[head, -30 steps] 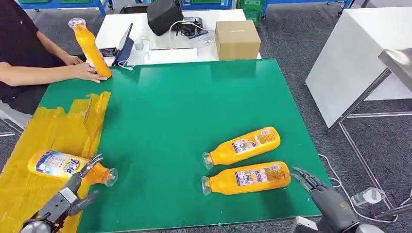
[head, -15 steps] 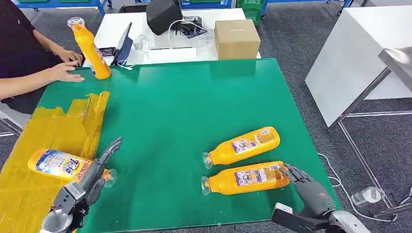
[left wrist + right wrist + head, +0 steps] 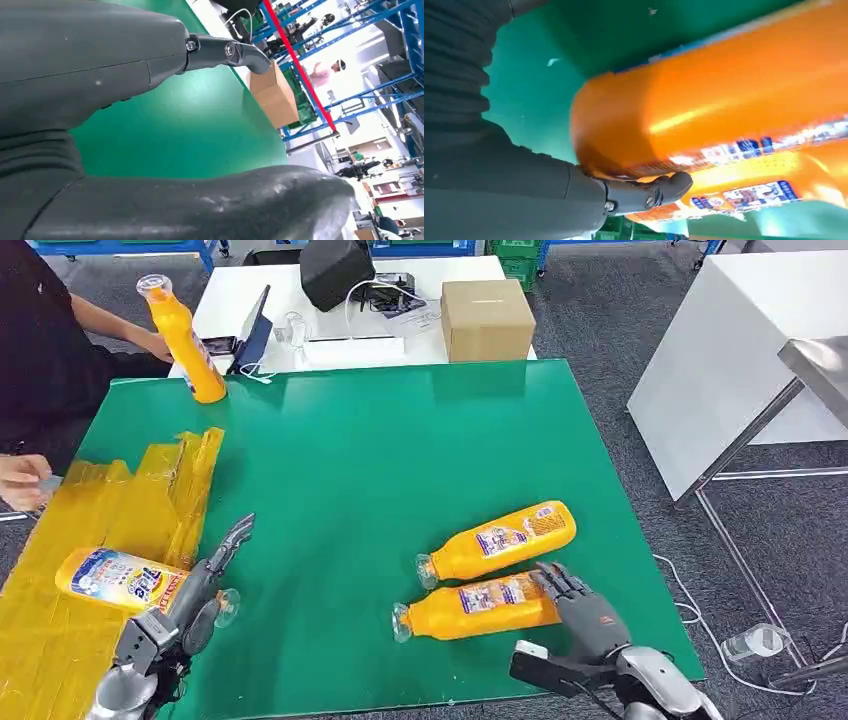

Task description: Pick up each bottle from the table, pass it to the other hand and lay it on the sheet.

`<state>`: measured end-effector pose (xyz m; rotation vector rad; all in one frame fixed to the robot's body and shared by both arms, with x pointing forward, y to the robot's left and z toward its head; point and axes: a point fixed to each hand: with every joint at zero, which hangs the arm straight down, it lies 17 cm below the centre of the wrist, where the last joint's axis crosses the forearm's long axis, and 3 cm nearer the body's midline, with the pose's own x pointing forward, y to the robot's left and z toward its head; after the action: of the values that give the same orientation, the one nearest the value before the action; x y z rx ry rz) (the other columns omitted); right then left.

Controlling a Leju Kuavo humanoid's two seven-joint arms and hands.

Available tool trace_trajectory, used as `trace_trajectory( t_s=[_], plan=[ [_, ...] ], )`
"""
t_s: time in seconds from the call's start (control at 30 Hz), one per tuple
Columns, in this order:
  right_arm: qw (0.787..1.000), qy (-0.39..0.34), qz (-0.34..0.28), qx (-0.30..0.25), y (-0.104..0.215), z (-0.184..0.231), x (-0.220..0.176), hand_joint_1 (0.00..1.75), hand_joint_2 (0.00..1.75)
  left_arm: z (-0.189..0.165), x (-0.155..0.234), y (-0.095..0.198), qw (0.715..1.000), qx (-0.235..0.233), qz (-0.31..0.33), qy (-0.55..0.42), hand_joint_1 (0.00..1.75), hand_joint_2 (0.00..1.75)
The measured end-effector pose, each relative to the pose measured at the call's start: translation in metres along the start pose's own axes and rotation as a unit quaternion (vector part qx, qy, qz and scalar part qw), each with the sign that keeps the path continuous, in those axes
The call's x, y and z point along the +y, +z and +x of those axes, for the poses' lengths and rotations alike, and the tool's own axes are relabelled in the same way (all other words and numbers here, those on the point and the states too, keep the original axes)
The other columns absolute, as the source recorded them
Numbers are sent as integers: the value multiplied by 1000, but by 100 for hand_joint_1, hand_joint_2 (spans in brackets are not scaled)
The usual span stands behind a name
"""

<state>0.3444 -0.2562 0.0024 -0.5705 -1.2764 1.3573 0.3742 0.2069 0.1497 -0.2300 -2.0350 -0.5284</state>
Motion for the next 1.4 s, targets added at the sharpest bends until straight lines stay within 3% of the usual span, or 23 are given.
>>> trace_trajectory(
  t_s=[0.3,0.5,0.53,0.57,0.97,1.17,1.27,1.4],
  plan=[
    [999,30,14,-14,-14,14,11,0,175,3,-1,-7,1000,-7,-4,1,0,0],
    [995,66,78,-2,-23,-1,31,5,175,4,-1,-23,1000,-16,-6,10,0,0],
    [994,72,86,-1,-25,-4,34,164,175,3,-1,-27,1000,-17,-5,12,0,0],
    [993,76,89,-1,-26,-6,35,175,175,3,-1,-30,1000,-17,-5,13,0,0],
    [986,115,123,8,-48,-15,51,175,175,0,-5,-56,999,-26,1,41,0,0],
    [983,125,135,9,-56,-17,56,175,175,16,3,-84,998,-55,5,37,0,0],
    [990,88,113,9,-57,-12,51,175,175,27,11,-97,996,-71,13,53,0,0],
    [997,31,75,5,-56,4,49,175,175,23,16,-92,994,-58,31,92,0,0]
  ],
)
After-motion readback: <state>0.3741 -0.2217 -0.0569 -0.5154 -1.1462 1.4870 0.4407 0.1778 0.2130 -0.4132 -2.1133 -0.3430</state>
